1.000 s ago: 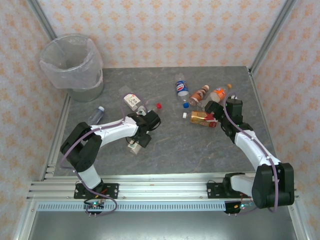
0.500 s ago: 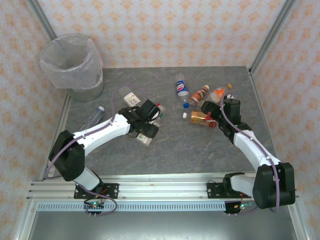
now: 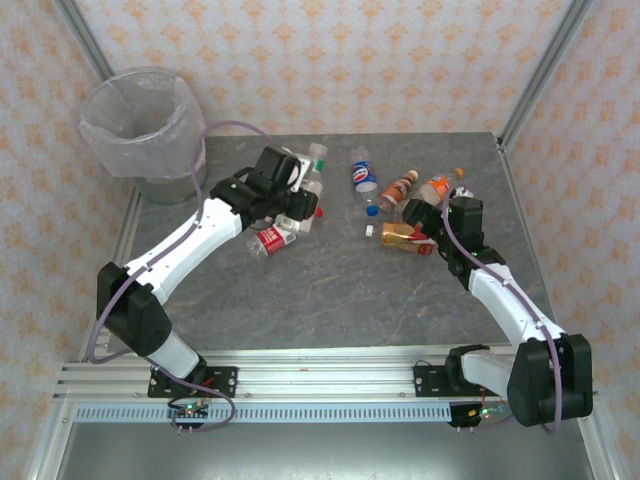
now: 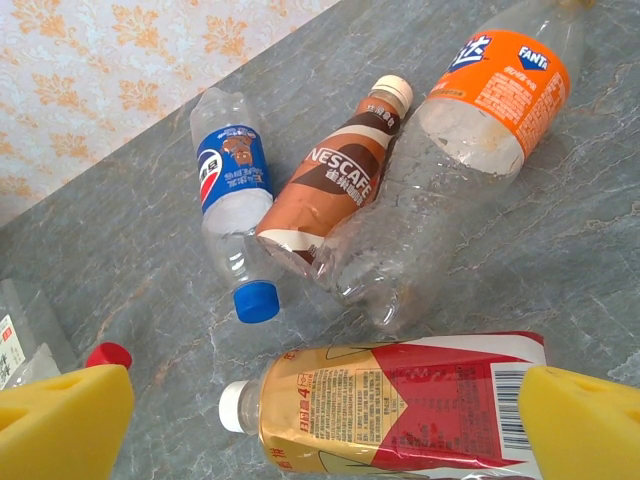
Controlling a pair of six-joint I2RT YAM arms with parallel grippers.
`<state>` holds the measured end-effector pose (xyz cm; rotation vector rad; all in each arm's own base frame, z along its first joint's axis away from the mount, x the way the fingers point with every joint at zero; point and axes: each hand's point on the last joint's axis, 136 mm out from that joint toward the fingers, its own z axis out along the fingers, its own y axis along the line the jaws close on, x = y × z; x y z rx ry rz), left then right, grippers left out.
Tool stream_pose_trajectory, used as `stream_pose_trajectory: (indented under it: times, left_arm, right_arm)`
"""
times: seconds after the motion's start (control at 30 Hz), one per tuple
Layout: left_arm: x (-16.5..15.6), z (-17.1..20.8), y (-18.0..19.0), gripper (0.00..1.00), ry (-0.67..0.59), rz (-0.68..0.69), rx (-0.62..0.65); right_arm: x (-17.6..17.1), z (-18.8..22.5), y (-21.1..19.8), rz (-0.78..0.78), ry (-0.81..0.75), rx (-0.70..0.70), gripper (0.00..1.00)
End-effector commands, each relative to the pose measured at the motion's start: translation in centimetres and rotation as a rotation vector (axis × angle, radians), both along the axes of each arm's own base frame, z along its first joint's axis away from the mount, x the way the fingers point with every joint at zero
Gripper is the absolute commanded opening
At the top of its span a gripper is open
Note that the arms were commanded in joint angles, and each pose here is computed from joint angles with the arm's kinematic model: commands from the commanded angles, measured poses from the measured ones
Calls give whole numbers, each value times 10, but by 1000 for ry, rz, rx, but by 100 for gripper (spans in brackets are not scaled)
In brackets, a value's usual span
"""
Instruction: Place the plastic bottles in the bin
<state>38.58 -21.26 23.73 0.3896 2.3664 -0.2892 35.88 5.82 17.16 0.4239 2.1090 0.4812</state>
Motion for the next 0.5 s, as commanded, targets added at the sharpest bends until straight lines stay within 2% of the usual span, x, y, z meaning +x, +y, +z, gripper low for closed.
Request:
stream_pose_trajectory:
  times: [0.0,0.1,0.33,0.47]
  left_arm:
    - [36,51,37,49,-178,173,38]
    - [56,85,77,50,-282,334,97]
    - [87,159,156,51,-481,567,114]
    - [101,183,192,52,-528,623,106]
  right_arm:
    - [3,17,-2,-16,-57,-1,99]
    - [3,19,-3,-22,-68,0,99]
    - [3,21,-4,-26,-78,-5,99]
    - [1,22,-6,-33,-89,-7,99]
